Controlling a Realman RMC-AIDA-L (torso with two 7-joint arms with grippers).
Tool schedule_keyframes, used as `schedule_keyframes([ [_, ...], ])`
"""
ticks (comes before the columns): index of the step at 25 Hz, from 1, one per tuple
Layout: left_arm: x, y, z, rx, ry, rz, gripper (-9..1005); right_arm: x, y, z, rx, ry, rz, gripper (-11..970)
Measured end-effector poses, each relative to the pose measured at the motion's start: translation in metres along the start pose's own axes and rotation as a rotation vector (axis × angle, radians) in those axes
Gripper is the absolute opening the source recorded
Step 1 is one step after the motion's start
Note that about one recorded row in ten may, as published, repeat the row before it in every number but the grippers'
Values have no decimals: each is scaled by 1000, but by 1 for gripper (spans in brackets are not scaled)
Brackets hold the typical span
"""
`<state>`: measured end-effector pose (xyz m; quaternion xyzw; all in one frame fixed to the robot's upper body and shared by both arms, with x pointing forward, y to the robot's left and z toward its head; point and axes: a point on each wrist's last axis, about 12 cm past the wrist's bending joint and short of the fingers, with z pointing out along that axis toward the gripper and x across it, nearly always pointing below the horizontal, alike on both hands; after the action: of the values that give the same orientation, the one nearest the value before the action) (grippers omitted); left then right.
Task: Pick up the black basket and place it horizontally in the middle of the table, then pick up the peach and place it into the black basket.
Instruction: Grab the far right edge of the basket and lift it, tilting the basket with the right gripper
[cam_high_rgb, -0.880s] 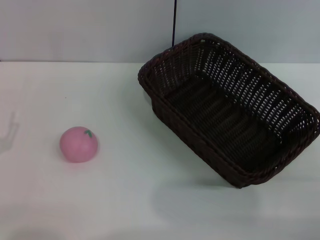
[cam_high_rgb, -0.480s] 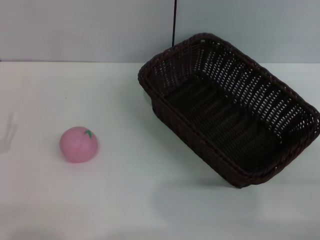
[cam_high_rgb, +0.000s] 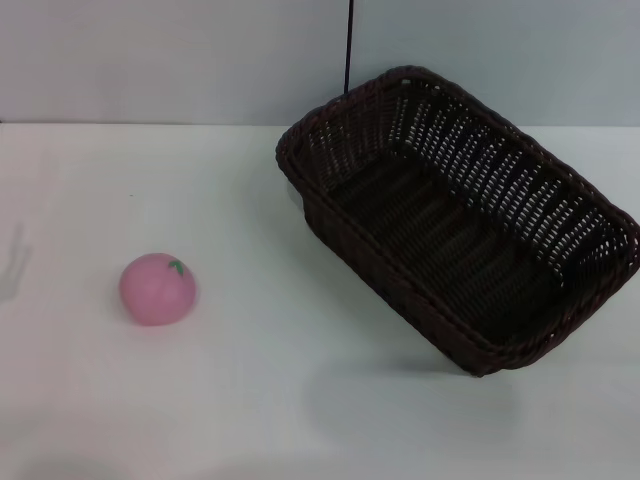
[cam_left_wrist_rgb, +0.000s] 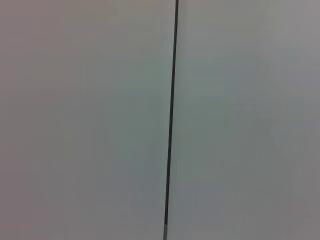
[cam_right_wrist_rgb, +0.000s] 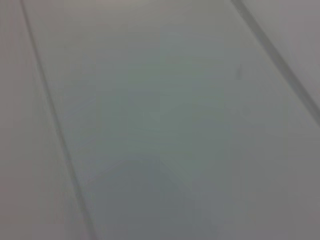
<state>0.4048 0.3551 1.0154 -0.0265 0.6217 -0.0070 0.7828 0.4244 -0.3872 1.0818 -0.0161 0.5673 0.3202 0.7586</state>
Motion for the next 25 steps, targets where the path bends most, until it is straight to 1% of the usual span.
schedule_keyframes([
  [1,0,0,0,0,0,0,804,0,0,0,0,0,0,818],
  [2,0,0,0,0,0,0,804,-9,-3,5,-27,46,29,818],
  [3,0,0,1,1,0,0,804,-28,-8,18,-73,177,107,818],
  [4,0,0,2,2,0,-1,804,-51,-11,36,-95,340,152,818],
  [5,0,-1,3,4,1,-2,804,-61,-11,45,-93,418,165,818],
  [8,0,-1,4,5,0,-3,803,-88,-10,75,-39,679,175,818],
  [9,0,-1,4,6,0,-6,803,-94,-10,83,-13,744,178,818],
  [10,0,-1,4,6,0,-6,802,-94,-10,83,-13,744,178,817],
  [11,1,-2,4,6,0,-8,802,-100,-9,92,18,821,185,817],
  [12,1,-2,4,6,0,-10,802,-111,-9,108,53,924,195,817],
  [13,1,-2,4,6,0,-11,802,-111,-9,108,53,924,195,816],
  [16,1,-3,3,5,1,-12,801,-123,-10,129,87,1052,194,814],
  [17,1,-3,1,0,5,-16,801,-126,-13,139,118,1109,185,814],
  [18,1,-3,1,0,5,-16,800,-126,-13,139,118,1109,185,814],
  [19,2,-3,1,0,5,-19,800,-123,-15,148,121,1149,188,813],
  [21,2,-3,0,-1,6,-19,800,-120,-16,153,117,1164,194,812],
  [22,2,-3,-1,-4,12,-21,799,-110,-17,160,106,1192,210,811],
  [23,3,-3,-1,-6,14,-21,799,-110,-17,160,106,1192,210,811],
  [24,3,-4,-2,-7,19,-22,799,-97,-20,168,112,1216,211,811],
  [25,3,-4,-2,-7,19,-22,799,-97,-20,168,112,1216,211,810],
])
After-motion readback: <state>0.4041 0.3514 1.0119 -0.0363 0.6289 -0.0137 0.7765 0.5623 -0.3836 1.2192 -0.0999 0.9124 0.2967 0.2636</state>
